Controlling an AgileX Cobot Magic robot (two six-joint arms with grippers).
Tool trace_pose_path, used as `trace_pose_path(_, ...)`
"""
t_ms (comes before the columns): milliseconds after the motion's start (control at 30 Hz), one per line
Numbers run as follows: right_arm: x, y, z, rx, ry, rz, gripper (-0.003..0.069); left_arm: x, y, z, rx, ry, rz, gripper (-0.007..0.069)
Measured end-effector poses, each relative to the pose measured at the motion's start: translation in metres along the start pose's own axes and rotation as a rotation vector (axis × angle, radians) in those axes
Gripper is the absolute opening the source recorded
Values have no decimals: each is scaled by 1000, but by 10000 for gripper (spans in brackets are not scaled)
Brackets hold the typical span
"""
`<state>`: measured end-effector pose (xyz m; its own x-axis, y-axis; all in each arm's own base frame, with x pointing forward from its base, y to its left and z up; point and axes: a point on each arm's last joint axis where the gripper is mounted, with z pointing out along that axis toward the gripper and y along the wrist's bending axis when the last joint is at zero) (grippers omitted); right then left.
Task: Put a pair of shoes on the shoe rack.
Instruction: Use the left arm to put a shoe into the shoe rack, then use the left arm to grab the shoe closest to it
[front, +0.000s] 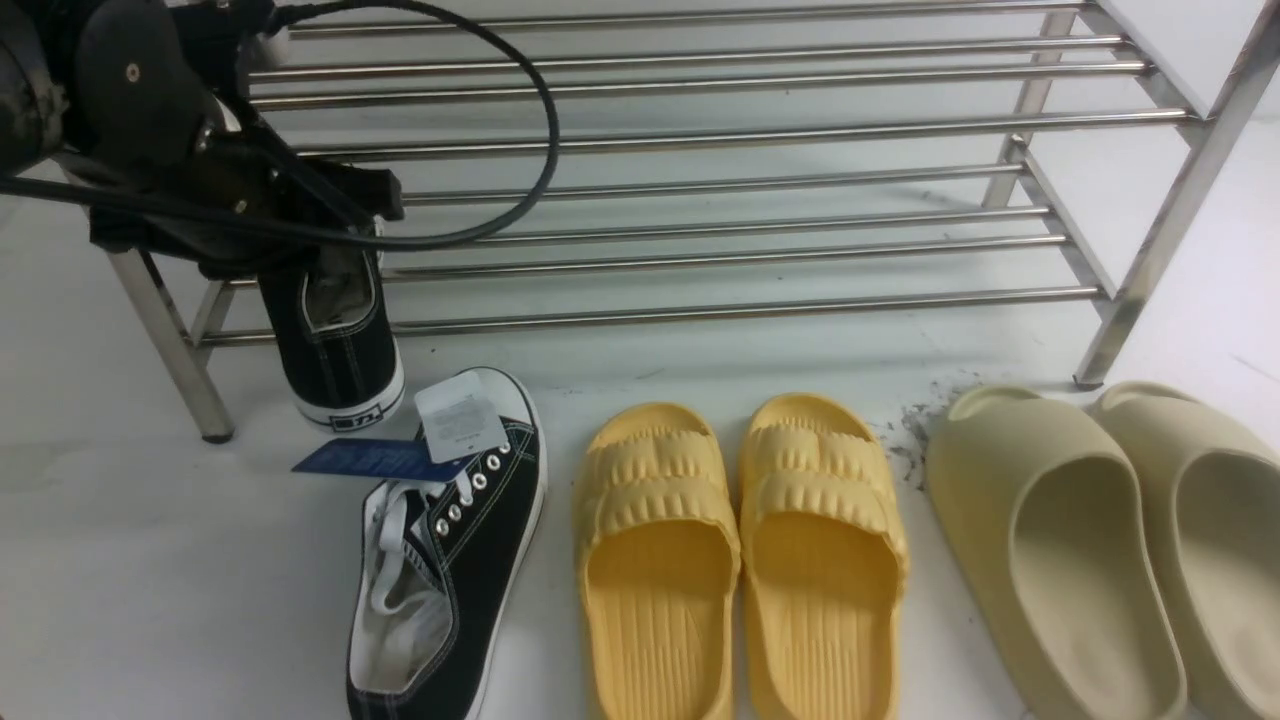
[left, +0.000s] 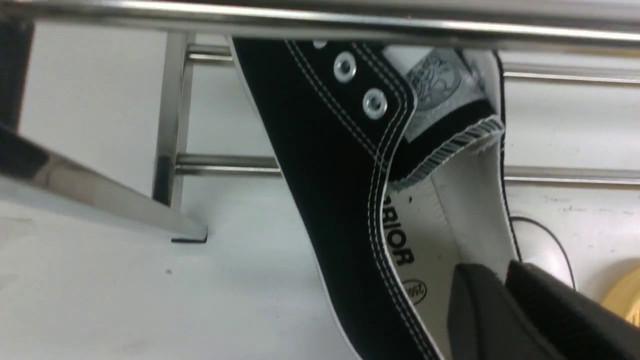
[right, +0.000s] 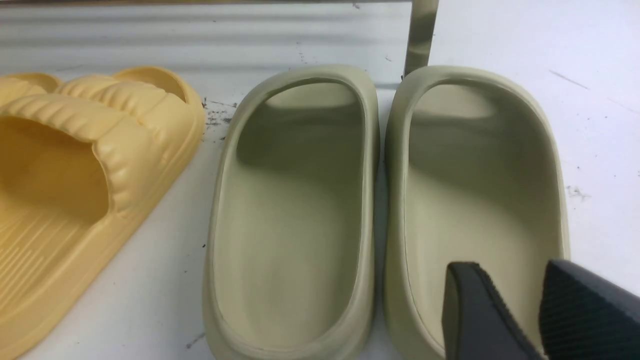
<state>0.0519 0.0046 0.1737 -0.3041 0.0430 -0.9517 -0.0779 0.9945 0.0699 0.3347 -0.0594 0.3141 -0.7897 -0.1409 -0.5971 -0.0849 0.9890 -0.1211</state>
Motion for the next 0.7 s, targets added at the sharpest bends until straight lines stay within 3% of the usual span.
trace_pose_path(67, 0, 0, 0, 0, 0, 0, 239, 1, 1, -2, -4, 13, 1, -13)
trace_pose_path(367, 0, 0, 0, 0, 0, 0, 239, 15, 3, -55, 68, -12, 15, -13)
trace_pose_path(567, 0, 0, 0, 0, 0, 0, 239, 61, -1, -80, 119, 17, 68, -13)
trace_pose_path(700, 0, 0, 0, 0, 0, 0, 239, 109, -18, -84, 189, 116, 142, -13)
